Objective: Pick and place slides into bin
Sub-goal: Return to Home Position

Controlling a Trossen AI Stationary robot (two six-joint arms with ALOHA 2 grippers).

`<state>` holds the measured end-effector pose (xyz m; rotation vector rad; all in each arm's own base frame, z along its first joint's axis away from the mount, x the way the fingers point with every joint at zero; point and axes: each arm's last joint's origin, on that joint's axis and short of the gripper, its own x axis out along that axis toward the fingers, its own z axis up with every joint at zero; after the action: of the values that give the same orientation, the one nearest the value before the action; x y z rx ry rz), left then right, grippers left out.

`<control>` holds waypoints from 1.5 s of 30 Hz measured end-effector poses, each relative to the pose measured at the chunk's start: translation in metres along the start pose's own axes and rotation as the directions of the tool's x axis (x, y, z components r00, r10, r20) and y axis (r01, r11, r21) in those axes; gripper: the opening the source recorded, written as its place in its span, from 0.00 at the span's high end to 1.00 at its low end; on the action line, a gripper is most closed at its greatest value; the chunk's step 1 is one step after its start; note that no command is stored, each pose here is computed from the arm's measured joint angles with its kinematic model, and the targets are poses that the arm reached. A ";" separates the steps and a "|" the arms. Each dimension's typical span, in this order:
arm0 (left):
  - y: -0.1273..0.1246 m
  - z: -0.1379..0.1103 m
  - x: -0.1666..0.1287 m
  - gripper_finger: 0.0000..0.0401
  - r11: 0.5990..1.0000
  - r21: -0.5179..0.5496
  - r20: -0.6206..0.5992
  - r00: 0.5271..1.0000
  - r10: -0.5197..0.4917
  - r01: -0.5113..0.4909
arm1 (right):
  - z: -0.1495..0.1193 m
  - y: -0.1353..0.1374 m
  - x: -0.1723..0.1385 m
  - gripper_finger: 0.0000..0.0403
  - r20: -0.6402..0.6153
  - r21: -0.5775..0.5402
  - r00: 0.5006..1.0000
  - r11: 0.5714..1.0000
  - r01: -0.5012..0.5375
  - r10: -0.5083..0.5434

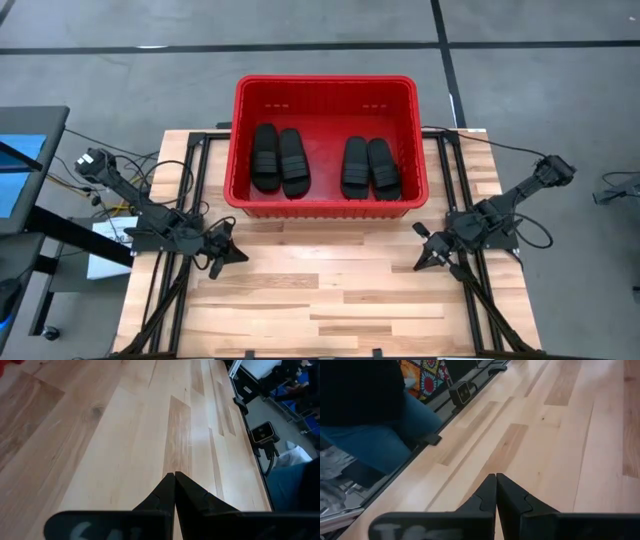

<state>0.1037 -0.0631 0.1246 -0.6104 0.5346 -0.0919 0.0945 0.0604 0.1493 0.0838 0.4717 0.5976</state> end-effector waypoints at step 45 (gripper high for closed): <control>0.000 0.000 0.000 1.00 0.997 0.073 0.009 1.000 0.006 -0.007 | 0.000 0.000 0.000 1.00 0.002 0.000 1.000 1.000 -0.001 0.001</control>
<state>0.1039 -0.0629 0.1247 -0.5371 0.5227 -0.1023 0.0945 0.0605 0.1496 0.0843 0.4697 0.5987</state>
